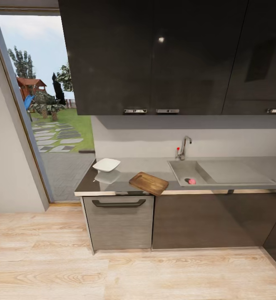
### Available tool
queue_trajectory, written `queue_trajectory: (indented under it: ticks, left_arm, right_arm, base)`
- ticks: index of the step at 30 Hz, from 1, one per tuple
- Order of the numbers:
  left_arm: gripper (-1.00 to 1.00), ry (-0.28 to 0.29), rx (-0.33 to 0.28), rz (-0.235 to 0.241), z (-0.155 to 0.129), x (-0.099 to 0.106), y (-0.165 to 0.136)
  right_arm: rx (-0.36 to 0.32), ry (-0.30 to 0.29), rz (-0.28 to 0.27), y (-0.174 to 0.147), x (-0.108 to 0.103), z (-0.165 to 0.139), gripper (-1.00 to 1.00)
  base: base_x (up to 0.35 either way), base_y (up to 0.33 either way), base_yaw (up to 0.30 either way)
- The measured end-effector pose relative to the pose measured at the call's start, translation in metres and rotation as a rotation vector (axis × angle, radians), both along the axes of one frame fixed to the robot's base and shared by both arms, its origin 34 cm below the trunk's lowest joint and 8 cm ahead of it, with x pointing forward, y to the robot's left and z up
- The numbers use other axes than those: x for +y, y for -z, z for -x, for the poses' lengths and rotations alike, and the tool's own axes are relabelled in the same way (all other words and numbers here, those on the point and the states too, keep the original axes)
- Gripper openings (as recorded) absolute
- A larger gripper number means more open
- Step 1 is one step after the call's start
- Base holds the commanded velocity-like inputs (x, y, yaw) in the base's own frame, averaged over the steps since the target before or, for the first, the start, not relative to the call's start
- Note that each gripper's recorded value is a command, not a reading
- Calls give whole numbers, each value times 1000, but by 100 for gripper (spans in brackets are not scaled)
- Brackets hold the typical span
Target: In the kitchen, take the Vidalia onion out of the sink, dice it on the chopping board with the paring knife, put the diced onion into the bowl on the countertop, then place both the paring knife and the chopping board into the sink.
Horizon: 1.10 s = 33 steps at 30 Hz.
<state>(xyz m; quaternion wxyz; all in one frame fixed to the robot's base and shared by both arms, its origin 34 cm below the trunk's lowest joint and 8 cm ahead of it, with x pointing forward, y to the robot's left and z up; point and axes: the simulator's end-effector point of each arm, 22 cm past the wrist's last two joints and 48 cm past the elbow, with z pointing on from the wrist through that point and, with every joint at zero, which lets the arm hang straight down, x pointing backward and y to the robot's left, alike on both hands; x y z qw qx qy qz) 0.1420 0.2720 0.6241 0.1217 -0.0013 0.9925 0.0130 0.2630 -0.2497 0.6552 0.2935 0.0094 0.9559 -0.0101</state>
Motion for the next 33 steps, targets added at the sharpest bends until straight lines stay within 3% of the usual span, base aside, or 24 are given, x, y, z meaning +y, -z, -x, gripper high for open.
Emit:
queue_trajectory:
  ticks: [33]
  left_arm:
    - [100, 0, -1, 0, -1, 0, 0]
  right_arm:
    - [0, 0, 0, 0, 0, 0, 100]
  base:
    - [0, 0, 0]
